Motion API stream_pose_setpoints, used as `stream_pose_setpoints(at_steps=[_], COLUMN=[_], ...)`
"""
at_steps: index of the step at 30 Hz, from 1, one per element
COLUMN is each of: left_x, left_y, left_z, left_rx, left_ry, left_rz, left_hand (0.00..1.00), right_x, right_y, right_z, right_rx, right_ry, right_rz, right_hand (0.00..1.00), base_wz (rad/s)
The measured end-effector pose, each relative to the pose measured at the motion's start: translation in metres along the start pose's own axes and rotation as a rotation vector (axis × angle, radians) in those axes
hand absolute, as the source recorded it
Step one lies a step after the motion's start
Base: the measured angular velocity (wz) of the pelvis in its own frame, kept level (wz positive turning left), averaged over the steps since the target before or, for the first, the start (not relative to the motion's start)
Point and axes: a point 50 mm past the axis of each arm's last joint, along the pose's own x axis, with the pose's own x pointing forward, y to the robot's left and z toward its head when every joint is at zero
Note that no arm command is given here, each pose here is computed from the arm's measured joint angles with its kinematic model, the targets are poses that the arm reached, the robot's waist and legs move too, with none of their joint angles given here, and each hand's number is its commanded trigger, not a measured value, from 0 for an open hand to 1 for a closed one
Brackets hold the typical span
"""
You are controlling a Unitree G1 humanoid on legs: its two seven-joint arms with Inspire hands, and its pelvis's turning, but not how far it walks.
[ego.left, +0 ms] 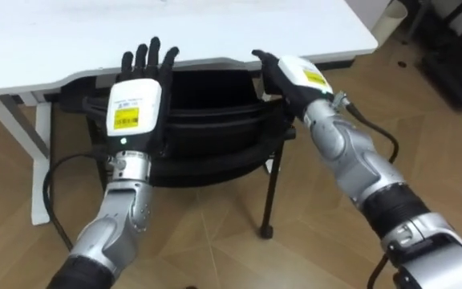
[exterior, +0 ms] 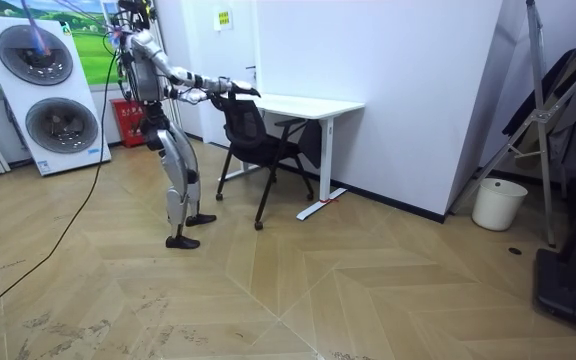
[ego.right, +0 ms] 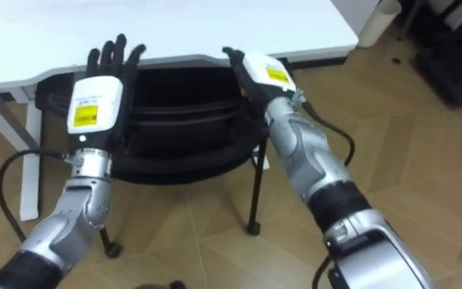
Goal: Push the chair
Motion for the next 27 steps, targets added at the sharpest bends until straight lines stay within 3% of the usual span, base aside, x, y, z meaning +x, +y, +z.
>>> stream_pose_setpoints(at_steps=[5, 7, 9, 11, 13, 17, 18, 19, 22, 23, 25, 27], left_x=[0.006, 0.008, 0.012, 0.018, 0.019, 0.013, 0.012, 0.006, -0.012, -0.017, -0.019, -0.031], left_y=[0.011, 0.015, 0.024, 0.040, 0.057, 0.067, 0.075, 0.083, 0.093, 0.106, 0.147, 0.230], left_z=[-0.017, -0.024, -0.033, -0.033, -0.051, -0.062, -0.061, -0.067, -0.082, -0.087, -0.095, -0.109], left_rx=[0.025, 0.037, 0.065, 0.070, 0.156, 0.174, 0.167, 0.169, 0.084, 0.048, 0.030, 0.003], left_ry=[0.055, 0.082, 0.087, 0.056, 0.043, 0.017, -0.009, -0.029, 0.012, 0.020, 0.027, 0.062], left_rz=[-0.025, -0.029, -0.046, -0.005, -0.009, -0.030, -0.018, -0.036, -0.030, 0.023, 0.295, 0.817], left_hand=[0.00, 0.00, 0.00, 0.00, 0.00, 0.00, 0.00, 0.00, 0.00, 0.00, 0.00, 0.00], right_x=[-0.008, -0.013, -0.028, -0.047, -0.078, -0.129, -0.151, -0.171, -0.199, -0.212, -0.228, -0.239], right_y=[-0.034, -0.064, -0.118, -0.158, -0.202, -0.242, -0.253, -0.266, -0.280, -0.281, -0.280, -0.276], right_z=[0.003, 0.000, -0.005, -0.015, -0.018, -0.027, -0.033, -0.033, -0.033, -0.041, -0.054, -0.069], right_rx=[-0.015, 0.020, 0.057, 0.053, 0.052, 0.010, -0.037, -0.071, -0.043, -0.007, 0.063, 0.185], right_ry=[-0.060, -0.074, -0.105, -0.101, -0.130, -0.162, -0.152, -0.163, -0.209, -0.198, -0.174, -0.151], right_rz=[-0.107, -0.232, -0.485, -0.677, -0.918, -1.219, -1.312, -1.413, -1.609, -1.688, -1.758, -1.777], right_hand=[0.00, 0.00, 0.00, 0.00, 0.00, 0.00, 0.00, 0.00, 0.00, 0.00, 0.00, 0.00], base_wz=[0.04, 0.00, -0.13, -0.01, -0.02, -0.10, -0.15, -0.14, 0.02, 0.07, 0.03, -0.16])
